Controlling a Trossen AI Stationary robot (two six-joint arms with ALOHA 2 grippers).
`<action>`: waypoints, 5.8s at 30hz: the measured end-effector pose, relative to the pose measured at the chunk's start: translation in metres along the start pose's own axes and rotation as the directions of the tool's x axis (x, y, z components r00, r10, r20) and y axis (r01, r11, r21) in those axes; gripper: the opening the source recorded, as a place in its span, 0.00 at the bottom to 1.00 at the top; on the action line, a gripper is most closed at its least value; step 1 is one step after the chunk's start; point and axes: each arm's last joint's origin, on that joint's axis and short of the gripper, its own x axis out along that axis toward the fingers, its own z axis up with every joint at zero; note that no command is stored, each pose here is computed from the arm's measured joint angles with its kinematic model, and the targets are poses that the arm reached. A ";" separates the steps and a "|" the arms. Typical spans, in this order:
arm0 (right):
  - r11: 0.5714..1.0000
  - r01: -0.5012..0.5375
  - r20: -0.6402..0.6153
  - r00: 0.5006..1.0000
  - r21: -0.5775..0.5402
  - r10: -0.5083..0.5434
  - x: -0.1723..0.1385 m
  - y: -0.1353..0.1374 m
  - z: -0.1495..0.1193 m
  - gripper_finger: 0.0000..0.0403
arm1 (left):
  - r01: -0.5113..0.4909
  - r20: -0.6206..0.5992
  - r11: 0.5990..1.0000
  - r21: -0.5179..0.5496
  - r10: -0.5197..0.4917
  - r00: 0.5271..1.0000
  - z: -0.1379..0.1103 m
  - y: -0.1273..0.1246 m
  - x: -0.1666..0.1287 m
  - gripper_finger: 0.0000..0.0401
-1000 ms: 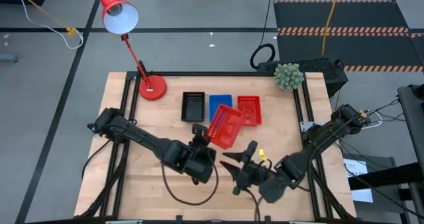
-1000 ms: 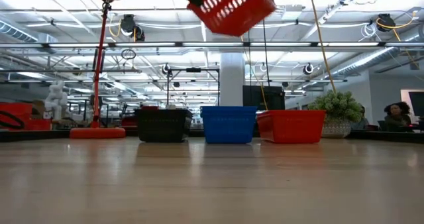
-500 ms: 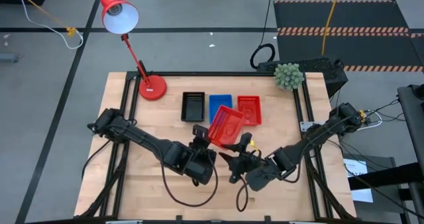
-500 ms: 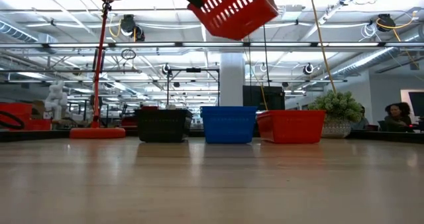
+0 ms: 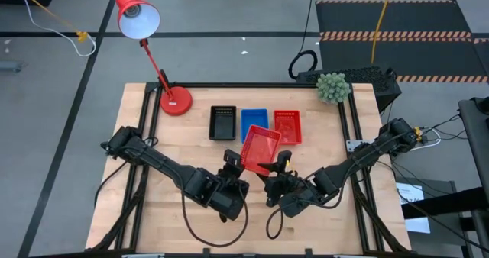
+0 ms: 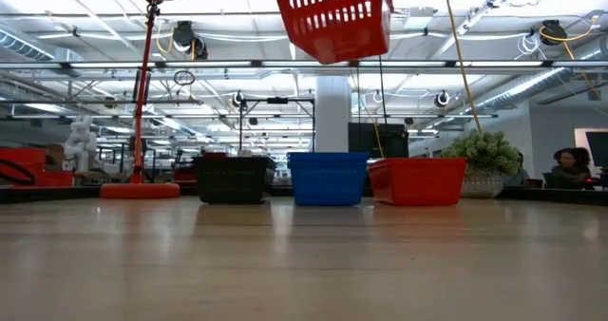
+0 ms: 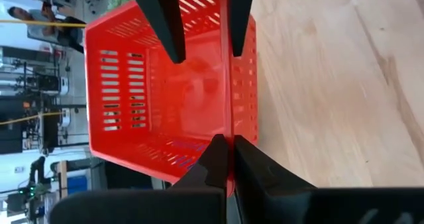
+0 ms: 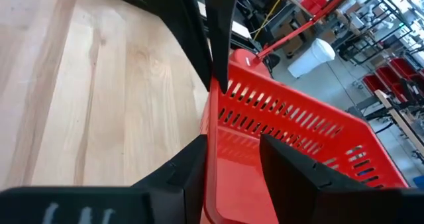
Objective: Stack baskets by color
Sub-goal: Stack the red bin on the stacked red bins
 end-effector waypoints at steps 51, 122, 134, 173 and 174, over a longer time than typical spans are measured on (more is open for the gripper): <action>0.951 -0.234 -0.007 0.971 -0.204 0.238 -0.050 -0.071 -0.075 0.01 | -0.048 -0.047 0.919 -0.392 0.033 0.998 -0.043 -0.011 -0.057 0.51; 0.976 -0.213 0.153 0.964 -0.031 0.216 0.008 -0.148 -0.206 0.02 | 0.365 0.561 0.804 -0.469 -0.048 0.827 -0.203 0.033 0.015 0.23; 0.963 -0.264 0.147 0.956 0.060 0.253 0.016 -0.157 -0.214 0.02 | 0.375 0.561 0.791 -0.484 -0.048 0.826 -0.203 0.033 0.015 0.23; 0.954 -0.275 0.110 0.958 0.117 0.263 0.024 -0.150 -0.225 0.02 | 0.348 0.539 0.796 -0.496 -0.032 0.842 -0.207 0.038 0.019 0.23; 0.953 -0.274 0.101 0.960 0.127 0.262 0.022 -0.147 -0.224 0.02 | 0.348 0.539 0.796 -0.496 -0.032 0.842 -0.207 0.038 0.019 0.23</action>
